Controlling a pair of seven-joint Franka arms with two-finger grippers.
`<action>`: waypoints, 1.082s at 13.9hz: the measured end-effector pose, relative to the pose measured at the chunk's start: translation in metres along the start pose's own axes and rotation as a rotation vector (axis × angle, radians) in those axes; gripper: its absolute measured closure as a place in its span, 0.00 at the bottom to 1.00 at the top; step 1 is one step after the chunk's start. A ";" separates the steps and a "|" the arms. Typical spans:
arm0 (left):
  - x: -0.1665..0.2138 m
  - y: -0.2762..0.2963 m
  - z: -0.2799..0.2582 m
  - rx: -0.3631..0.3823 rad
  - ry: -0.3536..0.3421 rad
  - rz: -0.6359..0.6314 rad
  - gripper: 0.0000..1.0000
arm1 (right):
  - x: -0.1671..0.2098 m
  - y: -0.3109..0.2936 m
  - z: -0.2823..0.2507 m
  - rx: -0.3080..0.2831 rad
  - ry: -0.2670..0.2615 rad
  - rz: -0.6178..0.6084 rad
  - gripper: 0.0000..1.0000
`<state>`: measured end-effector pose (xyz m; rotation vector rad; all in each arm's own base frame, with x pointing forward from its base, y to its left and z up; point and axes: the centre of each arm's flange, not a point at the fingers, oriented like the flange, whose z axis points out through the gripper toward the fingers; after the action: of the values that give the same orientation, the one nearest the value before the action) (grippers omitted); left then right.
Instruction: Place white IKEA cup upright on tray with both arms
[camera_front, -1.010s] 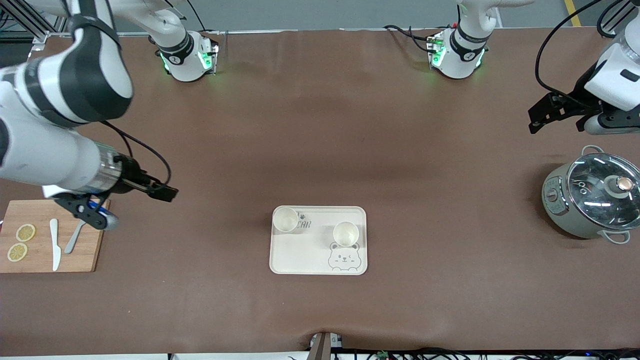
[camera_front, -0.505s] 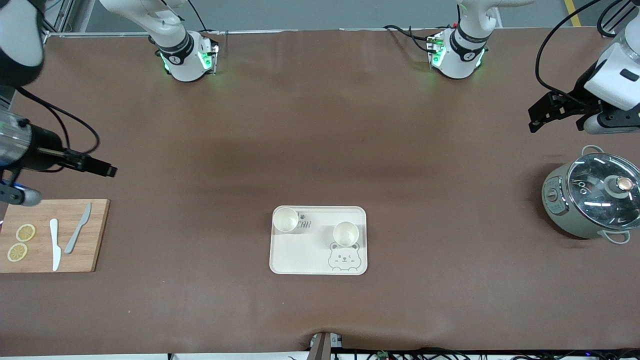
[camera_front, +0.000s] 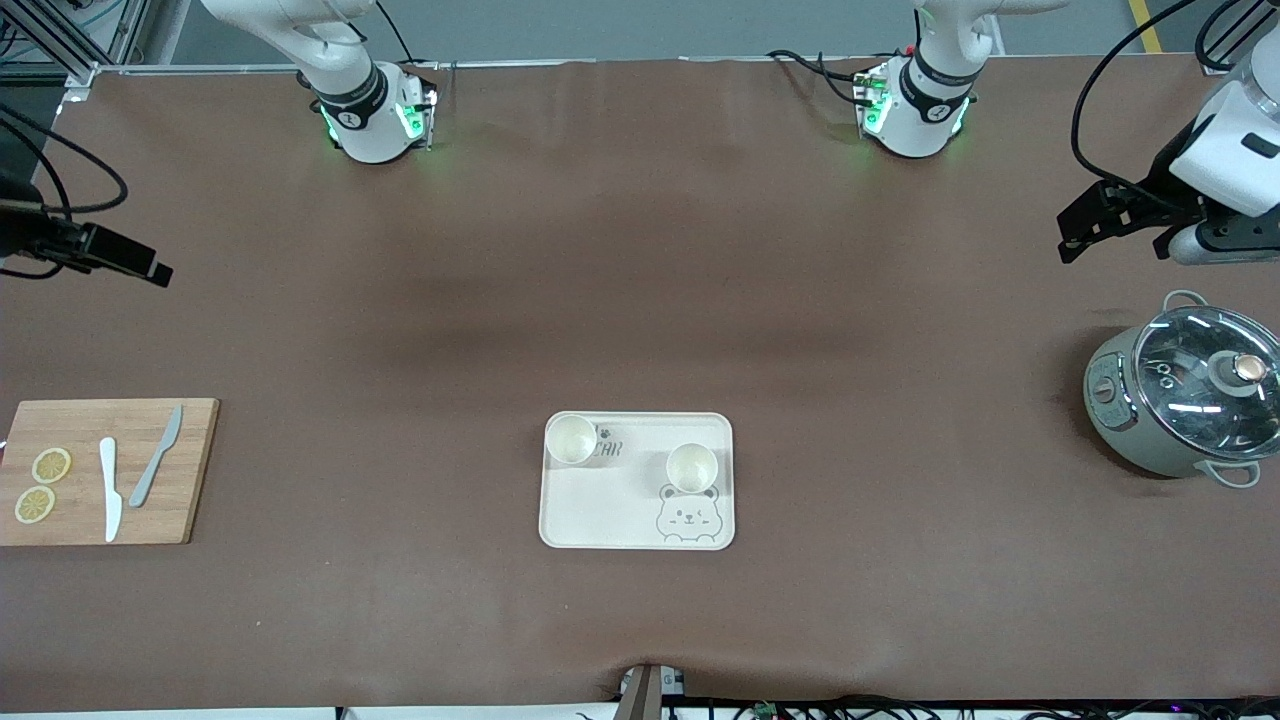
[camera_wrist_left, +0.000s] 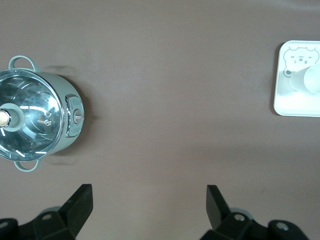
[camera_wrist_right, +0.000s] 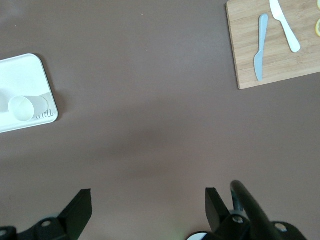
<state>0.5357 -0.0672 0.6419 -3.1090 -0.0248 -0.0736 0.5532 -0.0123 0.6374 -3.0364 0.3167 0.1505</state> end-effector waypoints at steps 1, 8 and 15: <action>0.000 0.000 0.000 0.000 0.000 0.000 0.00 | -0.008 0.002 -0.003 -0.003 0.004 -0.004 0.00; 0.000 0.000 0.002 0.001 -0.005 0.000 0.00 | -0.022 0.031 -0.027 -0.032 0.055 -0.112 0.00; -0.001 0.000 0.002 0.002 -0.012 0.000 0.00 | -0.025 0.012 -0.023 -0.042 0.041 -0.151 0.00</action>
<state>0.5347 -0.0670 0.6395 -3.1078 -0.0253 -0.0557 0.5282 -0.0213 0.6621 -3.0931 0.0869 0.0862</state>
